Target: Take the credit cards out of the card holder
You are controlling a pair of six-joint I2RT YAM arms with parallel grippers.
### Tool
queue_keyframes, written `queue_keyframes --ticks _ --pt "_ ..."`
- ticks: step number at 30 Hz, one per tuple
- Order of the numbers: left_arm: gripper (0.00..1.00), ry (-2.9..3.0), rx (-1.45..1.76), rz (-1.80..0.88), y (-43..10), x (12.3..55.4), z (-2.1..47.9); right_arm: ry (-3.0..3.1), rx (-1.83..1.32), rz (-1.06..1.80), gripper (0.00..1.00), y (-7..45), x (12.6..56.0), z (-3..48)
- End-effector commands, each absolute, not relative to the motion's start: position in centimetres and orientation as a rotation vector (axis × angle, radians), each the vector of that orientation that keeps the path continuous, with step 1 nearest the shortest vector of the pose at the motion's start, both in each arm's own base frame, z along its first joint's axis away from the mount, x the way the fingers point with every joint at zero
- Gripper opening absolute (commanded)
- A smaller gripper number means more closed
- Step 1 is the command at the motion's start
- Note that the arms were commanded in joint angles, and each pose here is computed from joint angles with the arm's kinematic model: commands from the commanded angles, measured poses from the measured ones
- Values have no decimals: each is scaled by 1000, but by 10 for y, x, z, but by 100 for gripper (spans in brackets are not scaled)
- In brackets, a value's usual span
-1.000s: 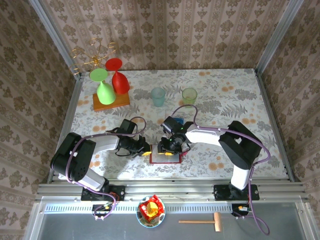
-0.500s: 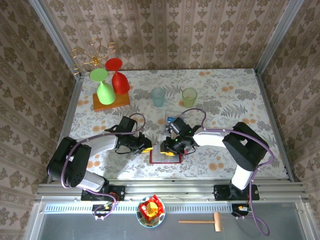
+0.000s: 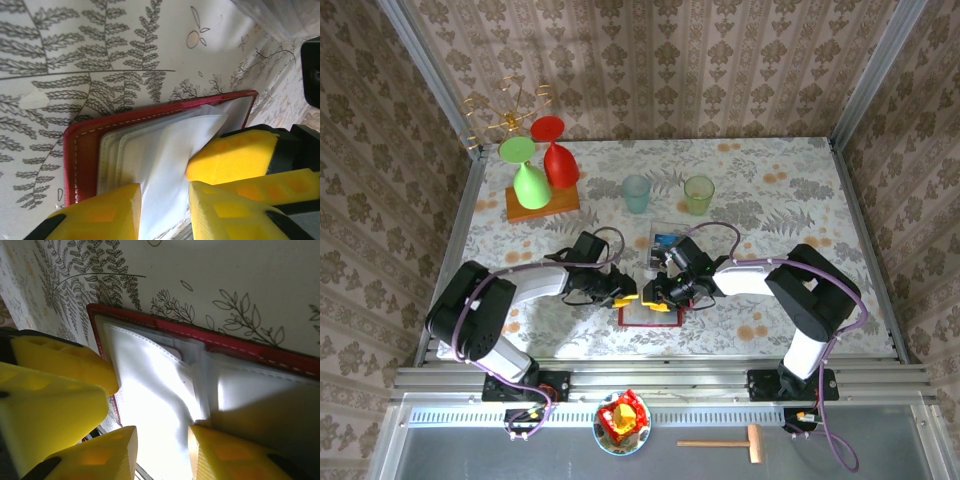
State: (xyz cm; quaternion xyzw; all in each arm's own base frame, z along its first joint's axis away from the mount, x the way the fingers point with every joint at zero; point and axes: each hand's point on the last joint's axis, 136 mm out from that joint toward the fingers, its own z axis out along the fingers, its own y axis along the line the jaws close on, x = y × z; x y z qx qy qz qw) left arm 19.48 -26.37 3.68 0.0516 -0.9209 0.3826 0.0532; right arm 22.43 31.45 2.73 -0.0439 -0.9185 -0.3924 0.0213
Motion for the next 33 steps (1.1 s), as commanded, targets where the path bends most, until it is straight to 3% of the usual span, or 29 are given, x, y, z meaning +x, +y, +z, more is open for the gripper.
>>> queue_keyframes --ticks 1,14,19,24,33 --pt "31 -2800 170 1151 -268 197 37 -2853 -192 -1155 33 304 220 14" --pt "22 -2785 130 1222 -279 201 49 -2850 -193 -1194 33 307 223 21" --pt "23 -2787 134 1208 -277 200 48 -2850 -205 -1173 32 305 222 15" --pt "32 -2859 142 1071 -263 199 42 -2877 -220 -1099 29 297 220 10" --pt "33 -2830 152 1081 -267 198 35 -2880 -216 -1068 16 295 218 7"
